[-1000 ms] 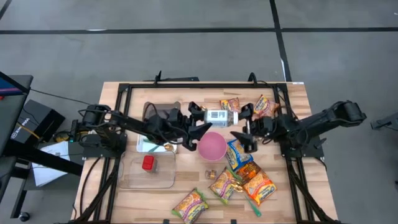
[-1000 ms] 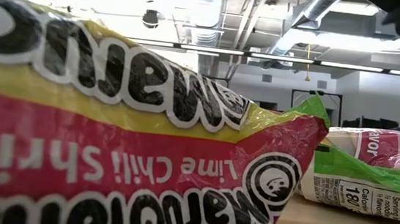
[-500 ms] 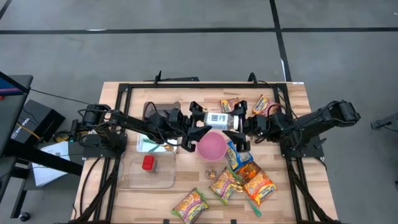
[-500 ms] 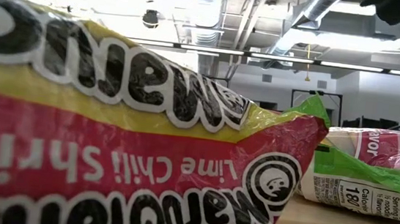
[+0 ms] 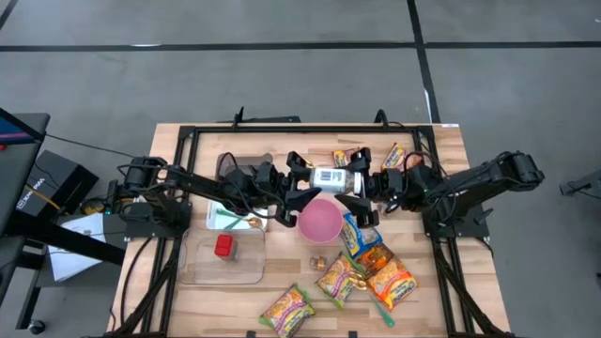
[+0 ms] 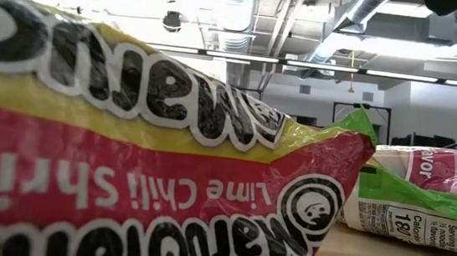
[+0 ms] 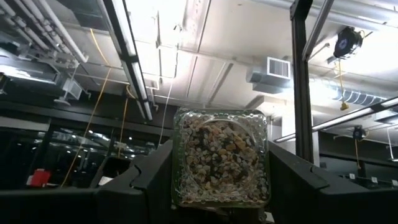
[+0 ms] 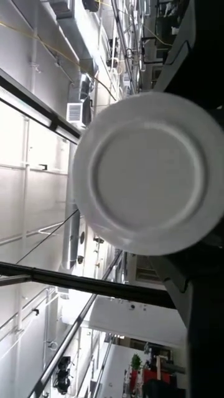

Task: Pick & Place Food Item
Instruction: Put the white spice bottle into the transparent bin

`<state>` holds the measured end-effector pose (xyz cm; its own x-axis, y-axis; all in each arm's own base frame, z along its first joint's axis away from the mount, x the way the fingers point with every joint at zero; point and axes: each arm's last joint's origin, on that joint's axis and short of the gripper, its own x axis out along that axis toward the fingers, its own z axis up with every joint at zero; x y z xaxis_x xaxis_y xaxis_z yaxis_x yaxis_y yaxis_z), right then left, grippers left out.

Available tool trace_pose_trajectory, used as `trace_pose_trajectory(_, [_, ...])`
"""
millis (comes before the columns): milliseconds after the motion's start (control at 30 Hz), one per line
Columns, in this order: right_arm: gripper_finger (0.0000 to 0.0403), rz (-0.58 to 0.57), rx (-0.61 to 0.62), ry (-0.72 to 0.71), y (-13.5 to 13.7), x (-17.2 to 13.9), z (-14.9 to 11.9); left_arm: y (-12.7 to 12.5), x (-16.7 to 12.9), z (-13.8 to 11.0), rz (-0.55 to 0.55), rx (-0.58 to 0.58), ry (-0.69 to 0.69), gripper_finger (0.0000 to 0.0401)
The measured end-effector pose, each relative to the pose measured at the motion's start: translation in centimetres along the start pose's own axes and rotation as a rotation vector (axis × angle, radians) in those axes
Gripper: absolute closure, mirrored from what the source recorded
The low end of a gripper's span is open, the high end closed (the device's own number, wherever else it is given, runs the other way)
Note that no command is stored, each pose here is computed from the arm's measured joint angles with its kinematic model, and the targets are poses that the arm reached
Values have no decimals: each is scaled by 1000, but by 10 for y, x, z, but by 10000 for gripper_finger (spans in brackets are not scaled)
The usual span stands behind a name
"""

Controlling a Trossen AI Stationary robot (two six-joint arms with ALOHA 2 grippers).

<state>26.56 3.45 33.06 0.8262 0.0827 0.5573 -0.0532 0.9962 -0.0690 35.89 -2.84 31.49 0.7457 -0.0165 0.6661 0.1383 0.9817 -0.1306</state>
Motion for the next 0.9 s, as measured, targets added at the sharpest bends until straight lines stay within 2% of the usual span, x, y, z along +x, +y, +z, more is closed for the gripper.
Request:
trace_pose_trajectory(333, [126, -26, 53, 37, -10, 0, -4, 0, 0, -1, 0, 1, 8, 211])
trace_pose_trajectory(900, [127, -26, 52, 55, -11, 0, -6, -1, 8, 3, -9, 6, 0, 211])
